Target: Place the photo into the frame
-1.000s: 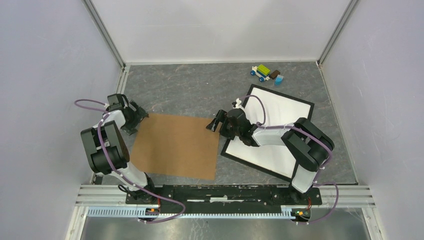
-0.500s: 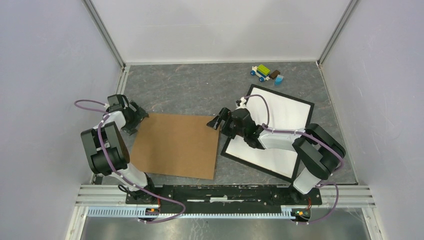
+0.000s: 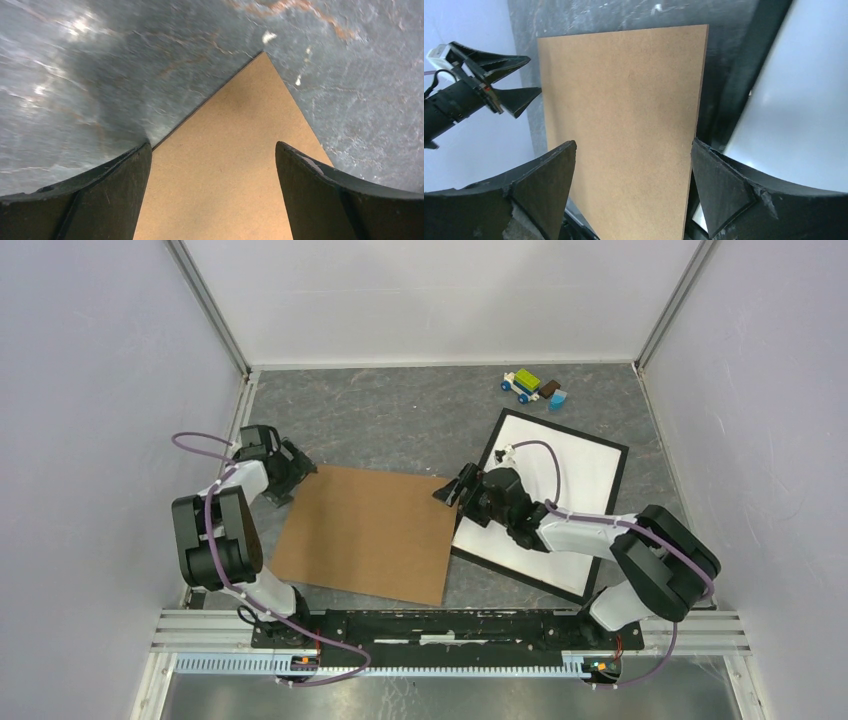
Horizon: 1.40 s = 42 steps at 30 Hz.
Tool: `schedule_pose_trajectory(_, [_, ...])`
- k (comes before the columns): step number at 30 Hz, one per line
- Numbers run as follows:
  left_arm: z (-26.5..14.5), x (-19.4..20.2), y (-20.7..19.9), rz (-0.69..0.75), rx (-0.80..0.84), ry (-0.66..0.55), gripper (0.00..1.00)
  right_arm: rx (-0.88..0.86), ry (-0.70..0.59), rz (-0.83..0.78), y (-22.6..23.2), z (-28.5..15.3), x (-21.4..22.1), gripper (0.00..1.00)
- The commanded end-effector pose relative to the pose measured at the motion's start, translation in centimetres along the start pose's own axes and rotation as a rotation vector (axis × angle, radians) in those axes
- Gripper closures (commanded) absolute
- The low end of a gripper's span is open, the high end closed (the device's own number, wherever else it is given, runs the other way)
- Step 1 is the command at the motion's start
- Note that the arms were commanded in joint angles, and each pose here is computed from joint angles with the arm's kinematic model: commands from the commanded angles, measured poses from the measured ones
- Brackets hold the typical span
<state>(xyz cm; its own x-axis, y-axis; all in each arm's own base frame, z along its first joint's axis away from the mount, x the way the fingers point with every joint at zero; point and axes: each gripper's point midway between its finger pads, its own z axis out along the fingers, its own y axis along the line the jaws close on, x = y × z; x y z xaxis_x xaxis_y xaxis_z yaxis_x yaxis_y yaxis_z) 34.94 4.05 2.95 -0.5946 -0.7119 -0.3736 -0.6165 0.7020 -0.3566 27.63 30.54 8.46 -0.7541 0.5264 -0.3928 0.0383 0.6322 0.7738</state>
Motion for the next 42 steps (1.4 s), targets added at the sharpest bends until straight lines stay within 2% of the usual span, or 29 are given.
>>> schedule_pose_trajectory(1, [-0.7, 9.4, -0.8, -0.094, -0.015, 0.319, 0.02, -0.123, -0.037, 0.038, 3.1, -1.5, -1.6, 0.10])
schedule_pose_trajectory(4, [-0.6, 9.7, -1.6, -0.069, -0.010, 0.315, 0.02, -0.085, -0.057, -0.003, 1.6, -1.6, -2.4, 0.09])
schedule_pose_trajectory(8, [-0.9, 8.9, -1.7, -0.017, -0.011, 0.286, 0.01, 0.029, -0.041, -0.207, -0.6, -1.7, -4.2, 0.04])
schedule_pose_trajectory(10, [-1.1, 8.3, -1.7, 0.020, -0.015, 0.266, 0.00, 0.105, -0.022, -0.388, -1.5, -2.0, -5.6, 0.02])
schedule_pose_trajectory(14, [-1.9, 6.5, -1.6, 0.107, -0.031, 0.205, 0.00, 0.238, 0.060, -0.852, -2.4, -3.6, -8.5, 0.02])
schedule_pose_trajectory(17, [-2.7, 5.0, -1.6, 0.167, -0.051, 0.152, 0.00, 0.299, 0.101, -1.136, -2.4, -5.3, -9.1, 0.02])
schedule_pose_trajectory(20, [-4.0, 3.5, -2.7, 0.236, -0.043, 0.079, 0.00, 0.353, 0.103, -1.458, -1.1, -7.1, -6.8, 0.02])
schedule_pose_trajectory(21, [-4.6, 3.1, -3.2, 0.257, -0.031, 0.056, 0.00, 0.327, 0.094, -1.575, -0.3, -7.6, -4.9, 0.02])
schedule_pose_trajectory(24, [-6.3, 2.0, -5.0, 0.314, 0.017, -0.010, 0.00, 0.148, 0.044, -1.833, 2.0, -9.3, 1.3, 0.02])
schedule_pose_trajectory(27, [-8.0, 1.9, -7.1, 0.382, 0.076, -0.052, 0.00, -0.032, -0.010, -2.009, 3.7, -11.5, 6.3, 0.02])
schedule_pose_trajectory(29, [-8.9, 1.9, -8.4, 0.422, 0.111, -0.072, 0.00, -0.169, -0.004, -2.118, 4.1, -13.0, 9.6, 0.02])
schedule_pose_trajectory(32, [-10.3, 2.1, -10.6, 0.463, 0.167, -0.096, 0.00, -0.213, -0.021, -2.167, 4.5, -14.3, 12.4, 0.02])
schedule_pose_trajectory(38, [-12.1, 3.8, -15.4, 0.440, 0.383, -0.054, 0.00, -0.121, -0.030, -2.269, 2.9, -13.9, 15.6, 0.04])
schedule_pose_trajectory(42, [-12.8, 4.2, -15.8, 0.453, 0.414, -0.064, 0.01, -0.062, -0.054, -2.264, 2.7, -13.1, 16.6, 0.07])
